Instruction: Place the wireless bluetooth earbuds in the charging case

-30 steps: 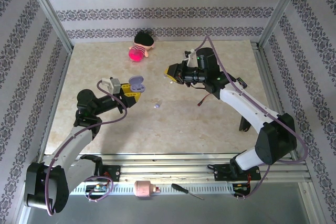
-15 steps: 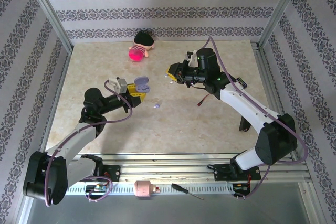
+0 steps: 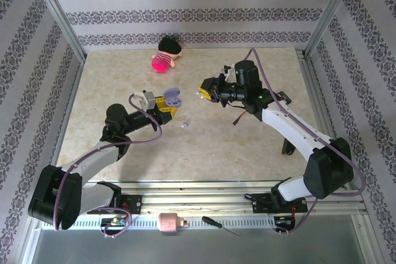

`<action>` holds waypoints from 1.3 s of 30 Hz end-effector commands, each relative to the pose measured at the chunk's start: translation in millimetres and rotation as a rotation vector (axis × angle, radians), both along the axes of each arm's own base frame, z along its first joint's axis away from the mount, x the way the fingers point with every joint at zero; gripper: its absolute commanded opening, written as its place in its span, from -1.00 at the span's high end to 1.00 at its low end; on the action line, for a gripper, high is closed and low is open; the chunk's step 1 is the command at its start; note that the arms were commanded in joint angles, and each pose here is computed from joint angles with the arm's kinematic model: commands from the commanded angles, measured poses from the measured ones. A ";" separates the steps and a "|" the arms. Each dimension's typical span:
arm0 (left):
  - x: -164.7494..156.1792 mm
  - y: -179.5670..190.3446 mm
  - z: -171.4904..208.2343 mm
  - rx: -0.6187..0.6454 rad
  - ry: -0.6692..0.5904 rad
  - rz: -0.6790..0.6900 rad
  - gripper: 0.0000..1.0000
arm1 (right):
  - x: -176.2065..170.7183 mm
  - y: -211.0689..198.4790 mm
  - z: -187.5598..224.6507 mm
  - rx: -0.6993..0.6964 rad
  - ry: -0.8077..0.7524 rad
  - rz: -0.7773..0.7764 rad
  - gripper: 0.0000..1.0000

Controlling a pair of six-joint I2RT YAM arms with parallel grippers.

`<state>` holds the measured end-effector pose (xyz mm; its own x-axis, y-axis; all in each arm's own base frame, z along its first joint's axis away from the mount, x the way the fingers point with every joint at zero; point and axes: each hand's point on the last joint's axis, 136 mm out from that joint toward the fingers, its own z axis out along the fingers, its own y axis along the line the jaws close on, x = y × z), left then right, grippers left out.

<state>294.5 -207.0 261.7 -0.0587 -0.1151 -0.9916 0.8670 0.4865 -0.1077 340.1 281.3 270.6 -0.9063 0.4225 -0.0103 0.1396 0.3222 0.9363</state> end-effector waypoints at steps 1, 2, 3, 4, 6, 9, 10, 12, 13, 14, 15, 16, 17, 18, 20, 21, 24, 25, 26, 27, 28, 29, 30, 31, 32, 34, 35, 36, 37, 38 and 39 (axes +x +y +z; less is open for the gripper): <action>-2.7 -4.0 24.9 -0.026 -0.144 0.011 0.53 | -4.9 -6.4 8.8 0.042 0.016 -0.016 0.68; -2.9 -5.4 23.4 -0.023 -0.143 0.008 0.53 | -4.7 -6.8 9.0 0.056 0.025 -0.017 0.69; -3.8 -7.2 21.8 -0.019 -0.141 0.001 0.53 | -5.5 -6.6 9.4 0.071 0.039 -0.009 0.69; -5.0 -8.3 20.1 -0.015 -0.142 -0.004 0.53 | -5.2 -7.6 10.3 0.082 0.048 -0.006 0.69; -7.0 -9.5 17.5 -0.006 -0.147 -0.008 0.53 | -5.7 -10.5 10.8 0.098 0.071 0.003 0.69; -8.6 -11.4 11.5 0.013 -0.145 -0.015 0.53 | -6.3 -17.2 5.4 0.088 0.099 -0.005 0.69; -9.0 -12.4 10.3 0.017 -0.145 -0.018 0.53 | -7.5 -17.9 3.9 0.089 0.106 0.000 0.70; -9.9 -16.2 7.8 0.028 -0.140 -0.033 0.53 | -9.7 -18.2 -0.2 0.092 0.125 0.015 0.69; -10.4 -18.1 7.1 0.033 -0.139 -0.043 0.53 | -10.6 -17.9 -1.2 0.093 0.127 0.022 0.69; -11.3 -19.9 7.2 0.035 -0.139 -0.053 0.53 | -12.2 -17.7 -3.2 0.089 0.133 0.029 0.70; -11.6 -21.3 7.7 0.035 -0.140 -0.059 0.53 | -12.6 -18.2 -4.8 0.082 0.134 0.029 0.70; -11.7 -22.5 6.7 0.037 -0.139 -0.062 0.53 | -13.4 -18.7 -6.6 0.078 0.138 0.029 0.70; -12.5 -24.2 5.7 0.038 -0.139 -0.068 0.53 | -14.3 -18.9 -7.9 0.076 0.141 0.030 0.70; -13.0 -25.7 4.0 0.041 -0.140 -0.072 0.53 | -15.0 -18.9 -8.6 0.076 0.142 0.032 0.70; -14.6 -29.3 -0.4 0.049 -0.143 -0.083 0.53 | -17.3 -17.1 -8.6 0.080 0.138 0.042 0.71; -15.3 -31.1 -3.1 0.054 -0.145 -0.087 0.53 | -19.5 -14.5 -7.6 0.083 0.135 0.054 0.71; -17.6 -33.9 -7.4 0.053 -0.158 -0.091 0.53 | -27.7 -8.9 -1.9 0.076 0.104 0.083 0.71; -18.1 -34.1 -7.8 0.050 -0.164 -0.090 0.53 | -30.2 -8.1 -0.4 0.072 0.095 0.087 0.71; -18.7 -34.1 -9.7 0.047 -0.167 -0.090 0.53 | -33.0 -7.6 0.0 0.069 0.090 0.090 0.71; -18.6 -34.0 -11.8 0.045 -0.167 -0.090 0.53 | -35.2 -7.6 -0.6 0.068 0.087 0.089 0.71; -17.6 -33.6 -12.8 0.043 -0.162 -0.086 0.53 | -37.6 -7.4 -0.9 0.066 0.085 0.090 0.71; -16.5 -33.4 -13.8 0.037 -0.154 -0.079 0.53 | -40.7 -7.4 -1.1 0.064 0.083 0.091 0.71; -16.1 -33.5 -15.5 0.031 -0.147 -0.079 0.53 | -44.1 -7.0 -0.6 0.061 0.075 0.093 0.71; -16.2 -34.2 -16.2 0.025 -0.147 -0.083 0.53 | -46.9 -6.8 -0.2 0.058 0.069 0.097 0.71; -16.2 -34.6 -16.7 0.016 -0.149 -0.085 0.53 | -50.2 -6.2 1.2 0.053 0.058 0.104 0.71; -17.3 -35.3 -16.3 -0.005 -0.148 -0.096 0.53 | -55.5 -5.0 3.4 0.041 0.033 0.120 0.71; -18.9 -36.2 -15.7 -0.015 -0.147 -0.109 0.53 | -58.8 -4.3 4.3 0.030 0.013 0.130 0.71; -20.8 -37.3 -16.5 -0.022 -0.141 -0.126 0.53 | -62.3 -3.4 5.9 0.021 -0.011 0.145 0.71; -21.8 -38.1 -16.6 -0.029 -0.135 -0.135 0.53 | -64.9 -2.8 6.5 0.015 -0.024 0.153 0.71; -23.7 -38.5 -16.2 -0.038 -0.131 -0.145 0.53 | -67.8 -2.2 8.1 0.006 -0.047 0.165 0.71; -26.8 -39.2 -15.8 -0.047 -0.128 -0.159 0.54 | -71.3 -1.3 8.7 -0.002 -0.061 0.178 0.71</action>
